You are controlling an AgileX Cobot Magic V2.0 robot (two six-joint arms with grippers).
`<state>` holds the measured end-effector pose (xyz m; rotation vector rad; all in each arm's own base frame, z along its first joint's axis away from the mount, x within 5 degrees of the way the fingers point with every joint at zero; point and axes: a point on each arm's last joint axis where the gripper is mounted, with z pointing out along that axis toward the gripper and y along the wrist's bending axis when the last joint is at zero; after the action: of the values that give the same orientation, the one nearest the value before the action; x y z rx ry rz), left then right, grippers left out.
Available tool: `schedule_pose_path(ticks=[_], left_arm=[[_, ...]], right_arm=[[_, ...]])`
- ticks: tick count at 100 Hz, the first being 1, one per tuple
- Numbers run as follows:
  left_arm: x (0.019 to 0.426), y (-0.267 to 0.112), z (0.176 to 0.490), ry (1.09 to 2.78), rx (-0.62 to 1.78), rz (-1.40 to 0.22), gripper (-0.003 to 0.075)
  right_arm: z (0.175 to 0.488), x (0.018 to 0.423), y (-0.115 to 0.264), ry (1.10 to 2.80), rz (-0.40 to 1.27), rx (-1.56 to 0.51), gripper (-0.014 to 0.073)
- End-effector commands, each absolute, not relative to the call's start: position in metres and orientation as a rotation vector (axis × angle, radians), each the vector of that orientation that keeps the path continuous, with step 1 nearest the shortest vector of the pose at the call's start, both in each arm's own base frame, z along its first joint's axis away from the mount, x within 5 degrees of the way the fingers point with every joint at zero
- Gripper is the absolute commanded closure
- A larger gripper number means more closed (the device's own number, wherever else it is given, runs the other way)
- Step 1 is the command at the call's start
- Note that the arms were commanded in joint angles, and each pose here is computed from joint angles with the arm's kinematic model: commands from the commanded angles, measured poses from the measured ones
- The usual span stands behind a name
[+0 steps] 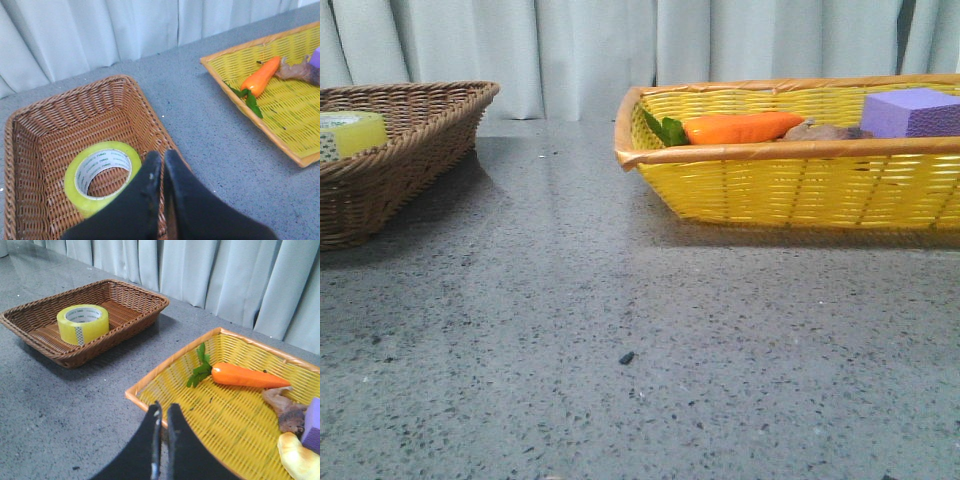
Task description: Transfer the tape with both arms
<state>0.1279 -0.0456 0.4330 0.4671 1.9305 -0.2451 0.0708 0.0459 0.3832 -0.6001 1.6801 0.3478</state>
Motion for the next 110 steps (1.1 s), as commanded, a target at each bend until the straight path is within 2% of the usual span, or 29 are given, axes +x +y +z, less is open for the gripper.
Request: schedule_pose_path(ticks=[1,46,68,110], left_arm=[[0.107,-0.04,0.442,1.763,0.403,-0.254,0.0741],[0.033,-0.024,0.366,1.63,0.357,-0.264,0.0741],[0.008,-0.02,0.34,1.581,0.355,-0.295,0.0741],[0.01,-0.022,0.322,1.629,0.364,-0.313,0.0741]], right_arm=[[0.388,0.063,0.039,1.543,0.346,-0.578,0.0661],[0.346,0.039,0.014,1.352,0.22,-0.605,0.066],[0.334,0.038,0.011,1.368,0.199,-0.613,0.0661],[0.333,0.038,0.011,1.369,0.202,-0.612,0.0661]])
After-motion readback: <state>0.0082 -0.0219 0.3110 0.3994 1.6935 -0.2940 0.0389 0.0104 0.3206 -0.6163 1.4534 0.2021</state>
